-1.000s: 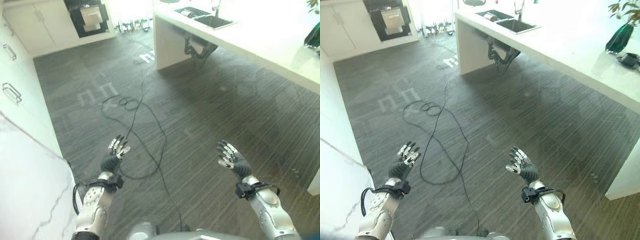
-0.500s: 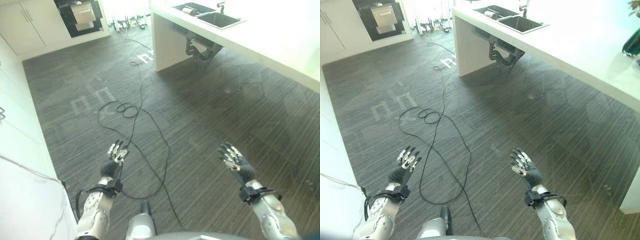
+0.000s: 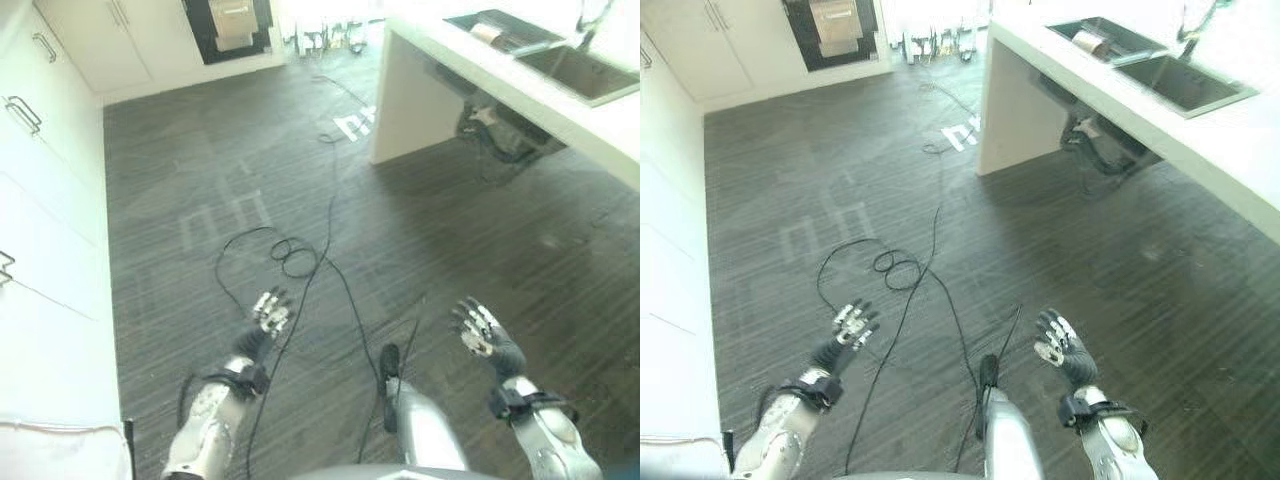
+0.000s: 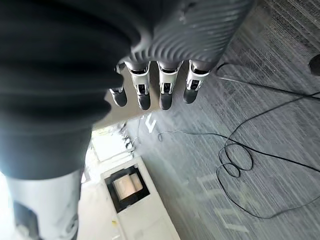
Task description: Place the dishes in the dishwasher.
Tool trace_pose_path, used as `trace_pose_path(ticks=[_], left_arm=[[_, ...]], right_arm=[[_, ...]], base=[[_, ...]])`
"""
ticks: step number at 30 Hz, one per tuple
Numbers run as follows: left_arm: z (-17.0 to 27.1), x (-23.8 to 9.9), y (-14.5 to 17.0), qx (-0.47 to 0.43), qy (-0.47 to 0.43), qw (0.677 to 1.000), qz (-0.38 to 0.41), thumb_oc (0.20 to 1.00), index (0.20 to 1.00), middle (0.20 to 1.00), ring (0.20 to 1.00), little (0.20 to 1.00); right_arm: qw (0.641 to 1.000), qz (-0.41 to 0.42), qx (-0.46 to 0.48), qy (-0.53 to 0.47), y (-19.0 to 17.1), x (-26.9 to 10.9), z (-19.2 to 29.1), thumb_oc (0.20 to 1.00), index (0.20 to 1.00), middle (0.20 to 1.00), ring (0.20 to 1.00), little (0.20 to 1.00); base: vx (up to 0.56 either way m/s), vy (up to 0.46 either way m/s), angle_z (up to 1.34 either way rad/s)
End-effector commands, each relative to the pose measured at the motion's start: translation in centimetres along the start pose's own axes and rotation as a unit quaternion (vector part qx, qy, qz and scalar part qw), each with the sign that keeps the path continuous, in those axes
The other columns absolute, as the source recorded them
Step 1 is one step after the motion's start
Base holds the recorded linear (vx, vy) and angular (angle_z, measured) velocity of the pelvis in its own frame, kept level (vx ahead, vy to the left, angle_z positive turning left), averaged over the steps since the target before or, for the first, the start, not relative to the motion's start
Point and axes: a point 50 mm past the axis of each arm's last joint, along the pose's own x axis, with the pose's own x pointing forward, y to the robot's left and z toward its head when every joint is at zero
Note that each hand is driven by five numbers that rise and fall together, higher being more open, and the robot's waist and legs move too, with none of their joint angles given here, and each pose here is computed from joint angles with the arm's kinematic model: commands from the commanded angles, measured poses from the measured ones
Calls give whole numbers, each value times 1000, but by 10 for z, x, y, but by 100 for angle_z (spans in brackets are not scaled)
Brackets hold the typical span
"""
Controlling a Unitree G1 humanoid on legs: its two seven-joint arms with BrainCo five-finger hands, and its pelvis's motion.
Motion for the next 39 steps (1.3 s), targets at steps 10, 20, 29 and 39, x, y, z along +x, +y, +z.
trace_pose_path(ticks=[10, 20, 29, 39], left_arm=[[33, 2, -13, 12, -74, 996, -42, 1000, 1000, 1000, 1000, 1000], [46, -15, 8, 0, -130, 991, -11, 1000, 1000, 1000, 1000, 1000], [71, -3, 0, 68, -139, 987, -46, 1000, 1000, 1000, 1000, 1000], [150, -21, -41, 154, -332, 923, -117, 1000, 1000, 1000, 1000, 1000]], right_arm=[[996, 8, -18, -91, -7, 0, 44, 1000, 1000, 1000, 1000, 1000], [987, 86, -88, -101, 6, 1, 65, 1000, 1000, 1000, 1000, 1000], [986, 60, -63, -145, 25, 1, 63, 1000, 1000, 1000, 1000, 1000], [963, 84, -90, -239, 31, 5, 119, 1000, 1000, 1000, 1000, 1000]], base=[[489, -236, -17], [585, 359, -114], [365, 316, 6], [309, -53, -35]])
